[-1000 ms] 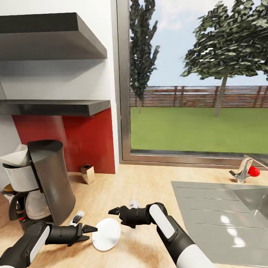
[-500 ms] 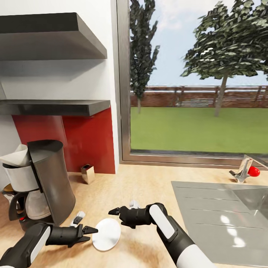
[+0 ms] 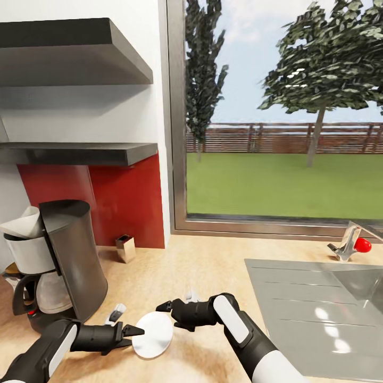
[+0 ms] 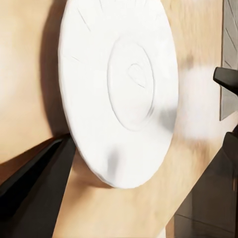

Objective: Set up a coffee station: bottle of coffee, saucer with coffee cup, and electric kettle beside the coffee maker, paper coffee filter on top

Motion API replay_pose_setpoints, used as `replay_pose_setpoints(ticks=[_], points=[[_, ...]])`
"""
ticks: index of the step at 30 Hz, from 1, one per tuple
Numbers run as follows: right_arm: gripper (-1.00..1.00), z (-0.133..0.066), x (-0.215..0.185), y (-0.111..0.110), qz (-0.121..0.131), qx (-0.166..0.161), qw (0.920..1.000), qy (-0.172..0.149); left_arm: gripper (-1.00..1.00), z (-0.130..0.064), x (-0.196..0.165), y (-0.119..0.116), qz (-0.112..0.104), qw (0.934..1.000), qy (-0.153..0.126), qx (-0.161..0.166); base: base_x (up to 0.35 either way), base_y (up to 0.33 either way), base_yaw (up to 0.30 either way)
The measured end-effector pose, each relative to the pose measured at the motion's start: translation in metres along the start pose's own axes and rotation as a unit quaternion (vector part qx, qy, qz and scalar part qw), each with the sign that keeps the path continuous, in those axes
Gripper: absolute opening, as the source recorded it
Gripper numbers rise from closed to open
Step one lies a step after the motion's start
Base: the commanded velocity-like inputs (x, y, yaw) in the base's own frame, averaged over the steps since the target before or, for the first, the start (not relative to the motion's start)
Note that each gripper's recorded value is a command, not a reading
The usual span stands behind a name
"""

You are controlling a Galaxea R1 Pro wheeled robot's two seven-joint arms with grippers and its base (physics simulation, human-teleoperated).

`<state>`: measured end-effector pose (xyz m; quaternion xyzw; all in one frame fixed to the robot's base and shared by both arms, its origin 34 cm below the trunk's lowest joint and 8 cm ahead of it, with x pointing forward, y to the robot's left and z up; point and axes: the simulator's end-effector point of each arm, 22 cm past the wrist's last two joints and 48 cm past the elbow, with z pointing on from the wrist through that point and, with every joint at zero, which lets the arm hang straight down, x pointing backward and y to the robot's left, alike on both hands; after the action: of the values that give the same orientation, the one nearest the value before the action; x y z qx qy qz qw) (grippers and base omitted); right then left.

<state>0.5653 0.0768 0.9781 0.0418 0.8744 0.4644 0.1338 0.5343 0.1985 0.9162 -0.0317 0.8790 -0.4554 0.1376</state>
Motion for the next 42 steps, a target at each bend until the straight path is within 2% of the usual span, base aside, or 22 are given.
replay_pose_setpoints(ticks=[31,38,42], points=[[1.00,0.000,0.000,0.000,0.000,0.000,1.0000,0.000,1.00,0.013,0.004,-0.013,-0.001,0.9999,0.004,0.016,0.000,0.000,0.000],[1.00,0.000,-0.014,-0.001,0.002,0.001,0.9995,-0.031,1.00,0.013,0.004,-0.013,-0.001,0.9999,0.004,0.016,0.000,0.000,0.000],[1.00,-0.001,-0.016,-0.001,0.002,0.001,0.9993,-0.036,1.00,0.013,0.004,-0.013,-0.001,0.9999,0.004,0.016,0.000,0.000,0.000]])
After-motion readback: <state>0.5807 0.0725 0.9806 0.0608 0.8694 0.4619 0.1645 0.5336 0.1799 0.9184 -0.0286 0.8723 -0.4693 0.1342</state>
